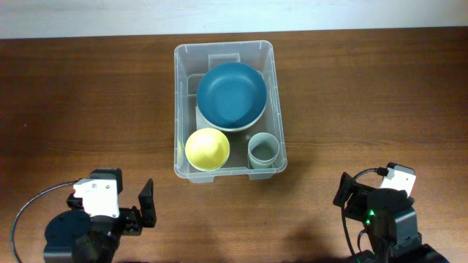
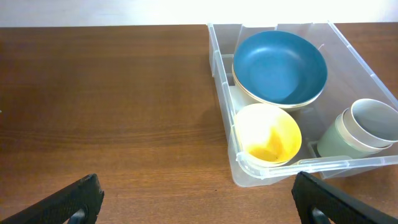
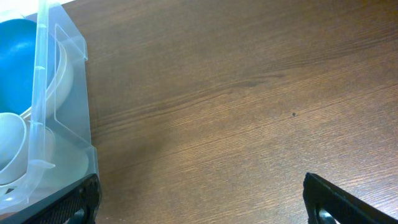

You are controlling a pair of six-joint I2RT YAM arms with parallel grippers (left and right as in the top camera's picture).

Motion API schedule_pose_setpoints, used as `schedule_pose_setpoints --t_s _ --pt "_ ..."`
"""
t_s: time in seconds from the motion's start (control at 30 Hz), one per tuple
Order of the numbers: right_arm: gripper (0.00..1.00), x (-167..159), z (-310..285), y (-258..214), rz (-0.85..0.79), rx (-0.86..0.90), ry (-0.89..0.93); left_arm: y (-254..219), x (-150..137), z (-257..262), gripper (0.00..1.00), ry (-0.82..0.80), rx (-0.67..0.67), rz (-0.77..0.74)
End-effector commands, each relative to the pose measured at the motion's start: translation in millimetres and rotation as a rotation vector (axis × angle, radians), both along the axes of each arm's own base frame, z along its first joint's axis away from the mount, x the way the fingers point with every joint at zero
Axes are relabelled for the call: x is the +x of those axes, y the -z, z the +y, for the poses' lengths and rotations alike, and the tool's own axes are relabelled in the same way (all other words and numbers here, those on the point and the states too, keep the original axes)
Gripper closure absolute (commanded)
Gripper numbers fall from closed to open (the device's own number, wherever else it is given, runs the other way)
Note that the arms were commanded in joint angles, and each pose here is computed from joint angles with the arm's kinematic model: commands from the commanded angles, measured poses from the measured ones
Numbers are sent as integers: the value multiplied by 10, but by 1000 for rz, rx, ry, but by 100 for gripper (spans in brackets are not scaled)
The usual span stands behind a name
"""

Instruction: Pack container

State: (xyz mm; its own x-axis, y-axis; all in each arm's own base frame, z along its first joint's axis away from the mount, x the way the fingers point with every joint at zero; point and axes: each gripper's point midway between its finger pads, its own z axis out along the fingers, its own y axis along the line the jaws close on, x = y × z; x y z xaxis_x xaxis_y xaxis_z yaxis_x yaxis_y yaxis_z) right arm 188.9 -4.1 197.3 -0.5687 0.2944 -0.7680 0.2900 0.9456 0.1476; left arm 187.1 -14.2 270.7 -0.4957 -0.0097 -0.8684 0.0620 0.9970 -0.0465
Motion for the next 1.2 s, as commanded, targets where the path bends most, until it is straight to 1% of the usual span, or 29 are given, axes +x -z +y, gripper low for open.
schedule_pose_setpoints --t_s 0.0,0.53,0.63,0.7,0.73,0.83,1.0,1.03,1.07,1.17 --pt "1 -5 29 20 2 12 -8 13 -9 -31 1 11 -16 0" --pt "1 -17 -13 24 4 -10 -2 13 -9 -31 1 11 -16 0" --pt "1 35 14 10 -14 -59 -70 13 -9 -31 1 11 -16 0" --pt "1 134 78 -54 -76 -103 -149 13 -9 -31 0 11 -16 0" --pt "1 232 167 -118 -166 -131 -232 13 -9 -31 0 11 -16 0" --pt "1 313 243 -184 -302 -149 -294 13 -9 -31 1 11 -16 0" --pt "1 365 208 -139 -457 -133 -273 13 -9 -31 0 11 -16 0" --pt "2 373 195 -146 -487 -136 -268 13 -9 -31 0 11 -16 0" --pt "1 388 163 -181 -551 -148 -254 13 -9 -31 1 11 -16 0" --pt "1 405 99 -239 -626 -169 -223 13 -9 -31 1 11 -16 0"
